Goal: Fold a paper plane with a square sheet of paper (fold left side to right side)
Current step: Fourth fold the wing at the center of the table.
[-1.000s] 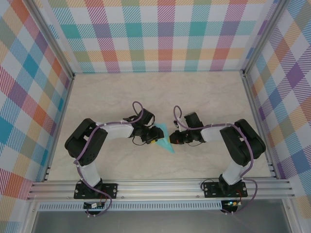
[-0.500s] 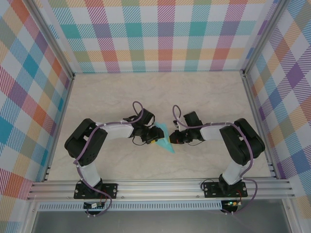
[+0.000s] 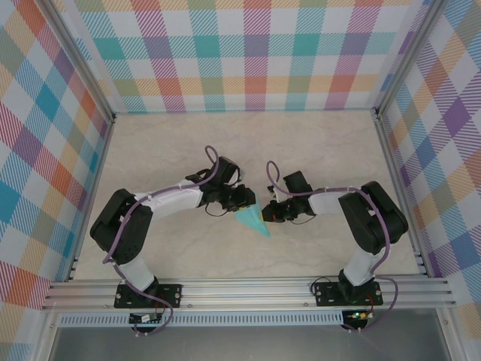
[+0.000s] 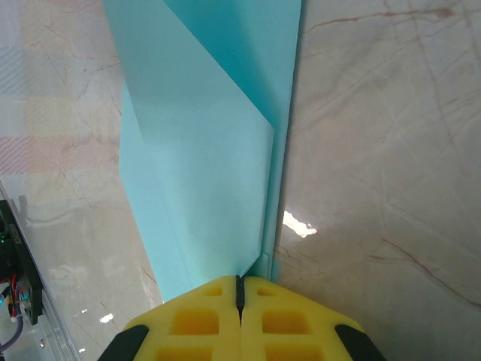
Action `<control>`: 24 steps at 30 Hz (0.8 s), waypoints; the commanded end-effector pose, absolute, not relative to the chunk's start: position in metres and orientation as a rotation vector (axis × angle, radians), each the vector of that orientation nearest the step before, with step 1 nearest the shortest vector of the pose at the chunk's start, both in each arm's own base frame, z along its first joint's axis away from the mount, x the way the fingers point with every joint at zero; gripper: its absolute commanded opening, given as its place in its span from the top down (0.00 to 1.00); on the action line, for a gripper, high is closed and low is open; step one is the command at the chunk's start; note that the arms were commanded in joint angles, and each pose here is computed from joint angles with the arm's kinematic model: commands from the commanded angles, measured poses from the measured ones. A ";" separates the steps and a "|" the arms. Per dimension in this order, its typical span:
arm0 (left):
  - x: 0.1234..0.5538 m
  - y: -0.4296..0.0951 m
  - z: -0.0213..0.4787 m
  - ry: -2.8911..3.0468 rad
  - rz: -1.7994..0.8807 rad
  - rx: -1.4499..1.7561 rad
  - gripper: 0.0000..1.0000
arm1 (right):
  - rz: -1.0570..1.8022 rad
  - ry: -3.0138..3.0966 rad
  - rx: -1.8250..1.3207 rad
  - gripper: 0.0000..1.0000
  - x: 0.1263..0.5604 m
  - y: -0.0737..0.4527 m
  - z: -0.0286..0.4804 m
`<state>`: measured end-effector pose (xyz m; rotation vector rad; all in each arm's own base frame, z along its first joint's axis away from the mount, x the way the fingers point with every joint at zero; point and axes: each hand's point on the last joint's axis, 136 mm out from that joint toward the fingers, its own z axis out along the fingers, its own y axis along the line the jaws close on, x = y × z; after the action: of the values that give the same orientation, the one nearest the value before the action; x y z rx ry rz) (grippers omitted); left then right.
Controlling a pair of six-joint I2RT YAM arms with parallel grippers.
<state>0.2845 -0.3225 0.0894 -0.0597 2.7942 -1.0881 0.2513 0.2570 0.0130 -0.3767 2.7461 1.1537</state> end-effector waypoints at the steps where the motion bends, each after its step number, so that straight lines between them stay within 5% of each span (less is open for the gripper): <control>1: 0.284 -0.340 0.084 2.808 -1.140 0.012 0.77 | 0.994 2.918 -0.352 1.00 0.230 0.236 -0.024; 24: 0.313 -0.312 0.013 2.912 -0.939 -0.037 0.84 | 0.974 2.937 -0.375 1.00 0.227 0.236 -0.026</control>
<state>0.3101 -0.3262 0.0301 -0.0236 2.8836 -0.9964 0.2512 0.2572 0.0128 -0.3863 2.7611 1.1461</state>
